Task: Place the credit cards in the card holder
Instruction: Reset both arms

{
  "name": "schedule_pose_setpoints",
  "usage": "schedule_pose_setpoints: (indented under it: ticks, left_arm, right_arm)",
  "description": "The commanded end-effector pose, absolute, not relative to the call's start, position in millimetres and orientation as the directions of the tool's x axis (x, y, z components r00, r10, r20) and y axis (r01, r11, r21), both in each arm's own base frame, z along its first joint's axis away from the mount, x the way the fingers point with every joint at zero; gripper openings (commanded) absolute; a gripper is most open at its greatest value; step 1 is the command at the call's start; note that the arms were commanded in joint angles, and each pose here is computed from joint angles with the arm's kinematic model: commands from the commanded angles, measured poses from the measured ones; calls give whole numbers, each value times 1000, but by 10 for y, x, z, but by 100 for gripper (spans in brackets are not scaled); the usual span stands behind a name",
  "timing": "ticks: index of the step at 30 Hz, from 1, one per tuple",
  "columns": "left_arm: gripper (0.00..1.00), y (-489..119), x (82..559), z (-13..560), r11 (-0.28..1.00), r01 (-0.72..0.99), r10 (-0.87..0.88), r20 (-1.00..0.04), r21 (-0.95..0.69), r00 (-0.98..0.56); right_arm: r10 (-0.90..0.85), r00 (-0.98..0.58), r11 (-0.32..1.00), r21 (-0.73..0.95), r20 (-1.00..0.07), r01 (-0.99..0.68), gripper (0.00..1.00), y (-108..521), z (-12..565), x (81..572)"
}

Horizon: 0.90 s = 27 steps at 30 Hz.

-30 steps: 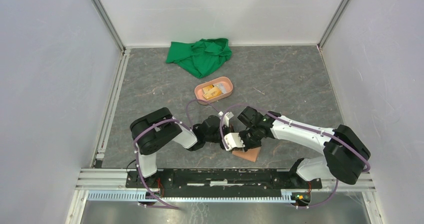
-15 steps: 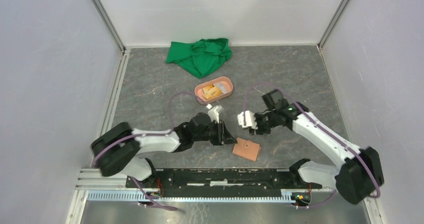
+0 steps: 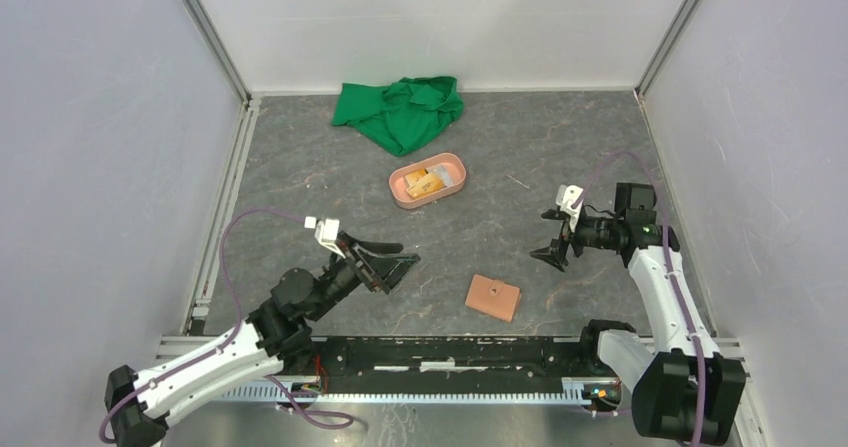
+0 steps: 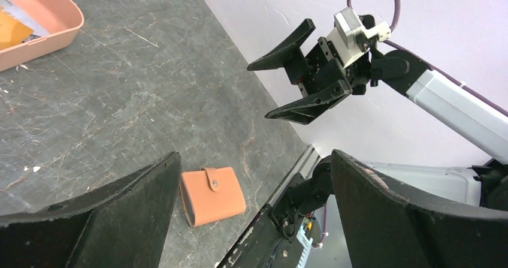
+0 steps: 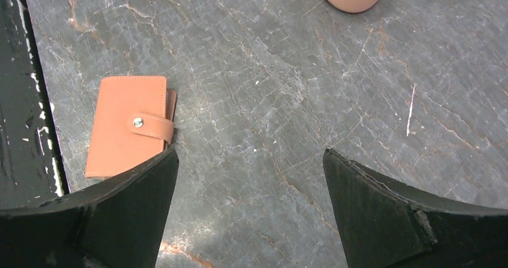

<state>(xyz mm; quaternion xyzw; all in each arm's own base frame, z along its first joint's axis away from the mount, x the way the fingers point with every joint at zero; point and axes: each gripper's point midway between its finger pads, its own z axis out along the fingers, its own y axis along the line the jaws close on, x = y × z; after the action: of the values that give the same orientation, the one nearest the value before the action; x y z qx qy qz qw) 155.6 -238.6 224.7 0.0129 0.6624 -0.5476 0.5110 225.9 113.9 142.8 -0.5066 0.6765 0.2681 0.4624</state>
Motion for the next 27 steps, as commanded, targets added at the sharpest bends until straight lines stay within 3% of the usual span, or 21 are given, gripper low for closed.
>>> schedule_pose_setpoints:
  ticks: [1,5,10,15,20,27]
  left_arm:
    - [100,-2258,1574,2208,449,531,-542,-692,-719,-478]
    - [100,-2127,1639,2197,567,470,-487,-735,-677,-472]
    - [100,-2130,1691,2340,693,503,-295,-840,-516,-455]
    - [100,-2225,1694,2691,701,602,-147,-904,-382,-402]
    - [100,-2150,1842,3126,773,585,-27,-934,-245,-355]
    - [100,-2303,1970,3647,693,631,-145,-925,-349,-352]
  right_arm:
    - [-352,-51,351,-81,-935,-933,98,1149,1550,2191]
    - [-351,-89,478,-96,-932,-873,98,937,1641,2350]
    - [-301,-215,763,-99,-929,-639,98,439,1923,2733]
    - [-226,-222,783,-41,-948,-621,98,428,2132,2745]
    - [-182,-233,866,-43,-955,-498,98,226,2559,2915]
    - [-159,-89,898,-107,-983,-427,98,190,3206,2917]
